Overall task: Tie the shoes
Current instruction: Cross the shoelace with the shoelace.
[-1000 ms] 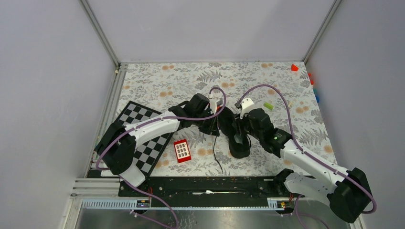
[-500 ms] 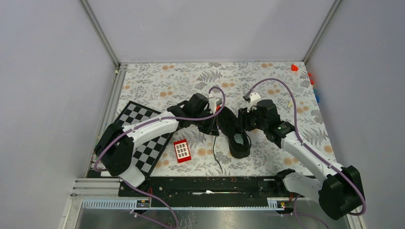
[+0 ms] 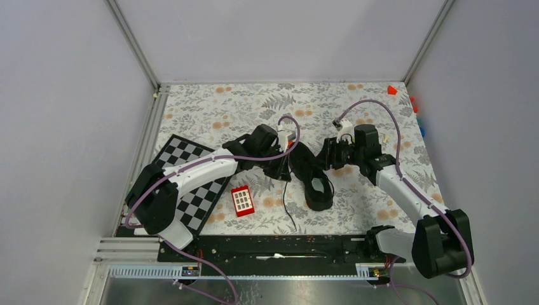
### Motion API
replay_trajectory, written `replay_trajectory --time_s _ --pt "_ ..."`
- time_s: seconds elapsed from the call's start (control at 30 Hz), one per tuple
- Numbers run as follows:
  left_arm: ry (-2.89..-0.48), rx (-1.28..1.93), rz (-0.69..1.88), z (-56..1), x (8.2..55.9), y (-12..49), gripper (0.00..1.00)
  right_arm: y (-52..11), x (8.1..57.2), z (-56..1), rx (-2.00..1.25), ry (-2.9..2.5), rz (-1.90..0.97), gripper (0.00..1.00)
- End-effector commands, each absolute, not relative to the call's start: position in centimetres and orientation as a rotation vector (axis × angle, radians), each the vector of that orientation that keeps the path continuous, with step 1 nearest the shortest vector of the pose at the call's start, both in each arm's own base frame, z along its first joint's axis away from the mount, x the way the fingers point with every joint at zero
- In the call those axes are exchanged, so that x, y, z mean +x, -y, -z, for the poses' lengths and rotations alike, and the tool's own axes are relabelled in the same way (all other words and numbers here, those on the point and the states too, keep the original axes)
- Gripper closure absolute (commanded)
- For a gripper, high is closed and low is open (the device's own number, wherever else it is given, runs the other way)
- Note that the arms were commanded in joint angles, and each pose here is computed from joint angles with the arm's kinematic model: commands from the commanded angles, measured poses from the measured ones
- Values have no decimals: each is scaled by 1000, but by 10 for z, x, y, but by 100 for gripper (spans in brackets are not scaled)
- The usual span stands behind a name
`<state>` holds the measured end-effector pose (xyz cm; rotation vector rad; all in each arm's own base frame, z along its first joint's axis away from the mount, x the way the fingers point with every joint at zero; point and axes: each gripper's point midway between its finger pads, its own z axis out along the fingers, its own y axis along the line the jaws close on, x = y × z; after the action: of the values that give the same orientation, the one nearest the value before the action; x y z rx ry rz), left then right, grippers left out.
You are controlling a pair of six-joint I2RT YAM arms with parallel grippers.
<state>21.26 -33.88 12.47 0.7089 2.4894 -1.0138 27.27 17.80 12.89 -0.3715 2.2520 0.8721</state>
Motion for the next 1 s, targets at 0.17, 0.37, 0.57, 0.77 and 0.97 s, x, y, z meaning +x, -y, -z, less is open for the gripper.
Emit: replay_trajectory --time_s 0.17,0.37,0.57,0.77,0.97 --pt "-2389 750 1045 -152 218 346 100 -193 282 -156 -431 -2123 -1132 43" --pt "-2386 756 1048 -152 217 346 100 -197 280 -144 -458 -2163 -1205 42" --pt "-2387 758 1050 -152 217 346 100 -197 284 -135 -452 -2189 -1194 46" --pt "-2385 757 1053 -153 217 346 100 -196 283 -129 -441 -2227 -1199 55" --pt "-2380 760 1053 -154 217 346 100 -192 284 -126 -462 -2247 -1159 49"
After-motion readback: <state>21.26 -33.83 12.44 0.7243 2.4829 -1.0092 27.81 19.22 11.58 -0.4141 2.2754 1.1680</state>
